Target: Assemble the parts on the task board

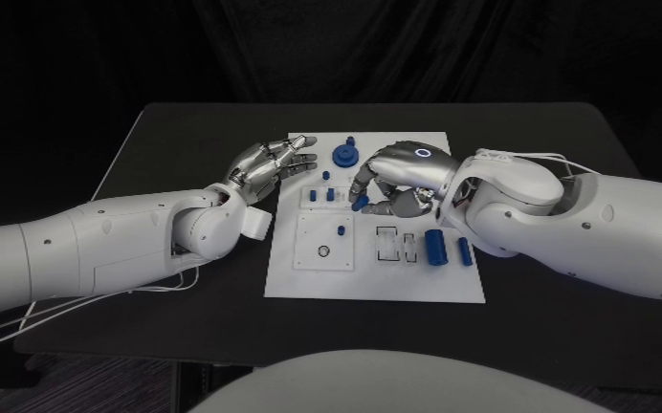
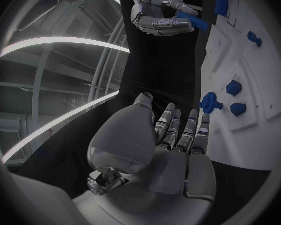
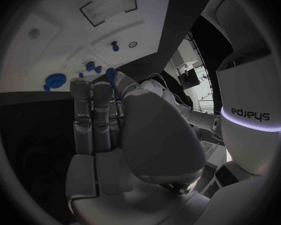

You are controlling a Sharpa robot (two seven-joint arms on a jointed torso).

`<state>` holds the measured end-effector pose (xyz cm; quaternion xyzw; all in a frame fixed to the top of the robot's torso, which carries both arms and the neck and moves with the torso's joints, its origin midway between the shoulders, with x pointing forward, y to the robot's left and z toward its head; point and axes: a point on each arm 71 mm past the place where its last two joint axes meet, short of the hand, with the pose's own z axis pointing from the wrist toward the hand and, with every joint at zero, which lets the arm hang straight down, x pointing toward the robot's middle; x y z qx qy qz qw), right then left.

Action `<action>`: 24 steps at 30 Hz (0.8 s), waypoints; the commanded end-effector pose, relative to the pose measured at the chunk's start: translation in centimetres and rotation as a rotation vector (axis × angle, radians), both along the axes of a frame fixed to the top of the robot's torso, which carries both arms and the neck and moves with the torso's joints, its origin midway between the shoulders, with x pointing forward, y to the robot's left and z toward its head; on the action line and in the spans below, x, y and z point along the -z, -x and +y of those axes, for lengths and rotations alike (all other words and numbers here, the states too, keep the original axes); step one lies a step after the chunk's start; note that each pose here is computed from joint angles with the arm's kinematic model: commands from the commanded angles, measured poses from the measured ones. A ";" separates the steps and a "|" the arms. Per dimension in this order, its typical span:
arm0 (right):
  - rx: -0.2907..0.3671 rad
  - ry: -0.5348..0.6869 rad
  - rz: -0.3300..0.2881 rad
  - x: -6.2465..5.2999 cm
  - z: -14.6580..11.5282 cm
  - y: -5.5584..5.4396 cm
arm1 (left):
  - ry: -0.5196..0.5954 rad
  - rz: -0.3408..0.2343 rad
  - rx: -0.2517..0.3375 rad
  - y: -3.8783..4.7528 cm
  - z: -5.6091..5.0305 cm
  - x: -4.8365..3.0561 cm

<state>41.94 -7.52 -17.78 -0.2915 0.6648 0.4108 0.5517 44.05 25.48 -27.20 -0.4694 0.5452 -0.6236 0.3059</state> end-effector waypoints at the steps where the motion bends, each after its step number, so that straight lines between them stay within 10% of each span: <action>1: -0.080 0.092 -0.063 0.7 1.7 1.0 | 0.009 -0.001 -0.009 -0.01 -0.1 -0.02; 24: -0.214 0.177 -0.066 4.1 7.2 3.3 | 0.016 -0.001 -0.003 -0.01 -0.3 -0.03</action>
